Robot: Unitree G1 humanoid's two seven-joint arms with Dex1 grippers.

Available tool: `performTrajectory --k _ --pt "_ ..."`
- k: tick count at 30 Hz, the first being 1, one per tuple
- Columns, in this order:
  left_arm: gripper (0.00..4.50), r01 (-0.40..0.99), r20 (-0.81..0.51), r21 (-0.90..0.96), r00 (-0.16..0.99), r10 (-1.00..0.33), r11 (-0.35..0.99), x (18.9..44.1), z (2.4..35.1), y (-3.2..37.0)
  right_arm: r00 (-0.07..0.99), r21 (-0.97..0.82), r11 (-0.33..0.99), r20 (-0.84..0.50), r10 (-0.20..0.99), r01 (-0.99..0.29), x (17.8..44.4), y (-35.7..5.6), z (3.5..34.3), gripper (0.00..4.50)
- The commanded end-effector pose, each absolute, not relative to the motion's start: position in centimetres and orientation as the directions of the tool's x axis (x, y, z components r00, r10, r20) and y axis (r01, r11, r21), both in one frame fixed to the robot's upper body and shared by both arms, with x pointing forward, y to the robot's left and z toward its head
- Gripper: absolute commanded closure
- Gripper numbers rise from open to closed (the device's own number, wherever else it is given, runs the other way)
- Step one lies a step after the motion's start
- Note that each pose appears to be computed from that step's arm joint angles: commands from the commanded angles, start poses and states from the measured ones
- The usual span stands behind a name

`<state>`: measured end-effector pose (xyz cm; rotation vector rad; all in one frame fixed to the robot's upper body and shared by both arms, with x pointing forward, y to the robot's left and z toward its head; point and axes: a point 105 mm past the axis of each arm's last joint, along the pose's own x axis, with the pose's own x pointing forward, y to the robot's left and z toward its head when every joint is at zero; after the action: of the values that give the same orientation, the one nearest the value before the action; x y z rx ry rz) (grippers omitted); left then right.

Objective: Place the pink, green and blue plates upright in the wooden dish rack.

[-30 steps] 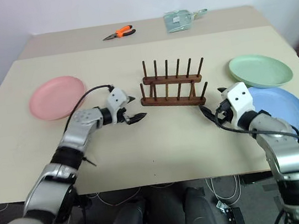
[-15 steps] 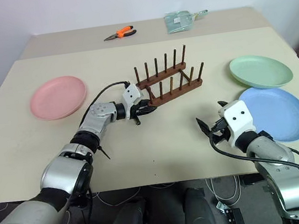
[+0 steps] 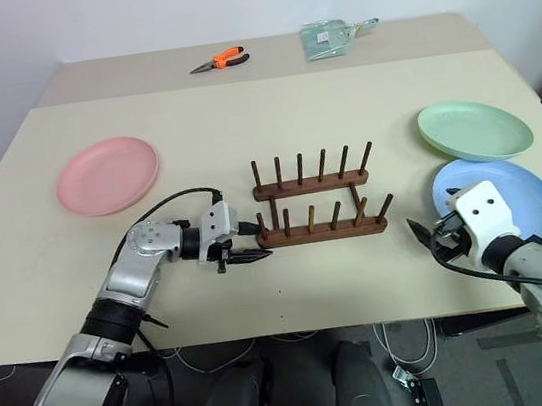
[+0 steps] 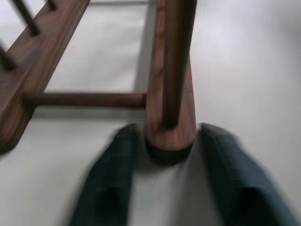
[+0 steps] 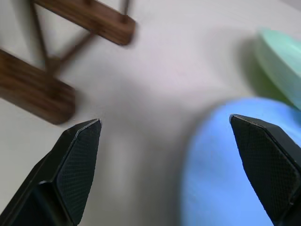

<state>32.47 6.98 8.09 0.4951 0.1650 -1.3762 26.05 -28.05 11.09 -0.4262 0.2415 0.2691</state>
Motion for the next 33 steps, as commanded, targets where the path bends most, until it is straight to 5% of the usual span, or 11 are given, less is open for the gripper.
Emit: performTrajectory --k 1,3,6,11,21,31,33 --pt "0.81 0.944 -0.425 0.282 0.281 -0.860 0.169 32.9 8.0 8.4 0.931 -0.402 0.852 -0.280 0.233 -0.334 25.6 -28.1 11.6 0.00" --pt "0.95 0.944 -0.443 0.256 0.307 -0.842 0.210 32.6 7.7 9.8 0.916 -0.372 0.850 -0.293 0.274 -0.374 25.1 -27.5 11.4 0.57" --pt "2.19 0.967 -0.451 0.147 0.253 -0.856 0.208 30.2 7.5 10.9 0.863 -0.314 0.820 -0.339 0.375 -0.479 24.0 -25.3 10.7 1.78" --pt "4.50 0.983 -0.407 0.006 0.170 -0.897 0.184 26.2 7.5 8.9 0.753 -0.215 0.745 -0.403 0.521 -0.631 22.8 -21.0 8.8 4.48" --pt "4.50 0.743 -0.328 0.066 0.647 -0.688 0.667 33.0 6.4 5.8 0.879 -0.423 0.795 -0.390 0.273 -0.435 29.8 -20.7 6.0 4.48" --pt "4.50 0.636 -0.319 0.112 0.751 -0.578 0.764 36.6 6.0 7.4 0.917 -0.422 0.826 -0.300 0.262 -0.373 34.5 -19.8 7.6 4.48" --pt "4.50 0.635 -0.309 0.109 0.753 -0.581 0.765 36.5 6.4 8.1 0.908 -0.417 0.815 -0.296 0.297 -0.402 34.2 -19.6 8.0 3.98"
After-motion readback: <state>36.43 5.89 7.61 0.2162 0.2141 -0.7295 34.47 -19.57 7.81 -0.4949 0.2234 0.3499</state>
